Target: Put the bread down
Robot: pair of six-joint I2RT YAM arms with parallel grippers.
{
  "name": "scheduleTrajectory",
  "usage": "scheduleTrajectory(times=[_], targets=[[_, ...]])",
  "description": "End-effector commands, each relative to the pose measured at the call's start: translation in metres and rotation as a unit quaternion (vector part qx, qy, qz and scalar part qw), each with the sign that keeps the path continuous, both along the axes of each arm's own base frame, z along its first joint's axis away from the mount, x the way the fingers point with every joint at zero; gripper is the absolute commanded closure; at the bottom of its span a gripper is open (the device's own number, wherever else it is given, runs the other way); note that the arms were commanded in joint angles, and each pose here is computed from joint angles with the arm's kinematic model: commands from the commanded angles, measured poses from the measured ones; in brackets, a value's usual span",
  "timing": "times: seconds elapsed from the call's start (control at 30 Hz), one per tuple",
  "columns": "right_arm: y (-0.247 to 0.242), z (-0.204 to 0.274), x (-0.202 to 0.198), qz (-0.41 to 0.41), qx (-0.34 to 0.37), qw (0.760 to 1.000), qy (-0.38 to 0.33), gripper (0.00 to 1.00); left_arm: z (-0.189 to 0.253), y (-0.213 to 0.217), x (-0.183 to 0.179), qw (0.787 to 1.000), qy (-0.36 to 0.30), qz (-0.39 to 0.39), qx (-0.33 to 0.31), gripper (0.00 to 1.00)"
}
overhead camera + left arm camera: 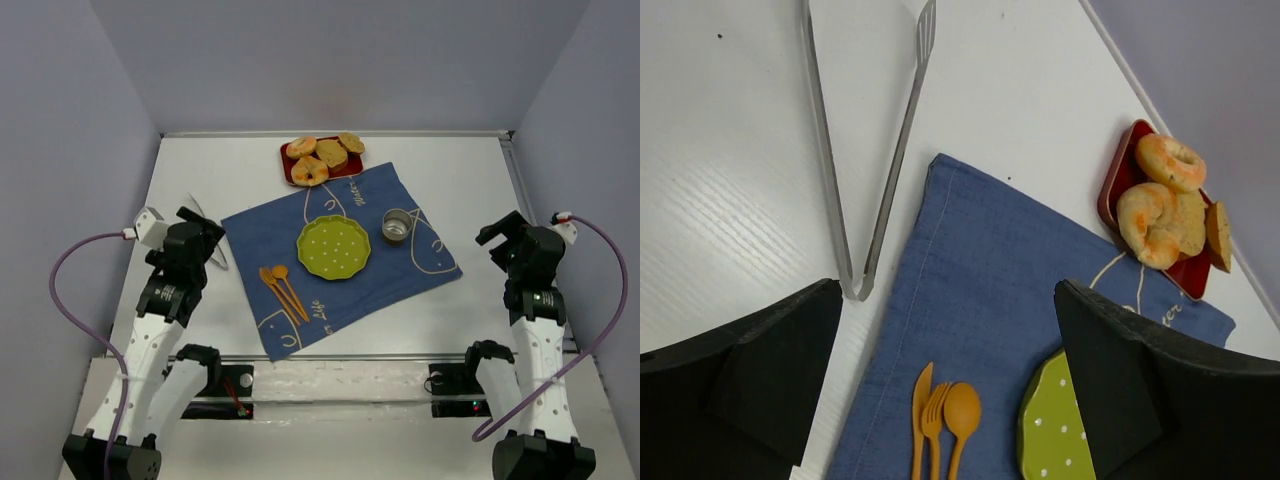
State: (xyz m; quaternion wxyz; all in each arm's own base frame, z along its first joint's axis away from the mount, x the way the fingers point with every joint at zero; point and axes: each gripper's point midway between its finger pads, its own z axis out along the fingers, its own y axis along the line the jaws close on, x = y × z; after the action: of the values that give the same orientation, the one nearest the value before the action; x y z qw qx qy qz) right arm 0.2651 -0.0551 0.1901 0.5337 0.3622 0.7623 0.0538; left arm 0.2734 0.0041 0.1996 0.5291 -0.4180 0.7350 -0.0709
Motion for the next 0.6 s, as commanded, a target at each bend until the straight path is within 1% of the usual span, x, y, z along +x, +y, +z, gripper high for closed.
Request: scheduleTrajectory(times=[0.0, 0.17, 0.23, 0.33, 0.37, 0.43, 0.47, 0.5, 0.53, 0.57], targets=[[-0.006, 0.028, 0.001, -0.015, -0.014, 0.999, -0.046, 0.00, 0.029, 0.004, 0.001, 0.998, -0.055, 0.019, -0.019, 0.01], [-0.004, 0.027, -0.001, -0.008, -0.018, 0.999, -0.048, 0.00, 0.029, 0.008, 0.000, 0.998, -0.054, 0.029, -0.012, 0.01], [-0.004, 0.025, -0.002, -0.008, -0.018, 0.999, -0.046, 0.00, 0.023, 0.009, 0.003, 0.999, -0.045, 0.029, -0.003, 0.01], [-0.001, 0.025, -0.002, -0.001, -0.017, 0.999, -0.046, 0.00, 0.007, 0.013, 0.012, 0.999, -0.019, 0.033, -0.003, 0.01], [-0.001, 0.025, -0.002, 0.002, -0.020, 0.999, -0.046, 0.00, -0.001, 0.017, 0.018, 0.999, 0.000, 0.033, 0.004, 0.01], [-0.001, 0.024, -0.002, 0.005, -0.021, 0.999, -0.044, 0.00, -0.006, 0.014, 0.029, 1.000, 0.014, 0.011, 0.004, 0.01], [-0.001, 0.024, -0.002, 0.004, -0.022, 0.999, -0.044, 0.00, -0.018, 0.015, 0.035, 0.999, 0.040, 0.010, 0.007, 0.01], [-0.001, 0.023, -0.002, 0.003, -0.021, 0.999, -0.043, 0.00, -0.019, 0.019, 0.039, 0.999, 0.049, 0.014, 0.007, 0.01], [-0.001, 0.022, -0.002, 0.002, -0.021, 0.999, -0.042, 0.00, -0.031, 0.021, 0.044, 0.997, 0.072, 0.018, 0.010, 0.01], [-0.002, 0.022, -0.002, 0.002, -0.021, 0.999, -0.041, 0.00, -0.034, 0.024, 0.047, 0.997, 0.080, 0.021, 0.012, 0.01]])
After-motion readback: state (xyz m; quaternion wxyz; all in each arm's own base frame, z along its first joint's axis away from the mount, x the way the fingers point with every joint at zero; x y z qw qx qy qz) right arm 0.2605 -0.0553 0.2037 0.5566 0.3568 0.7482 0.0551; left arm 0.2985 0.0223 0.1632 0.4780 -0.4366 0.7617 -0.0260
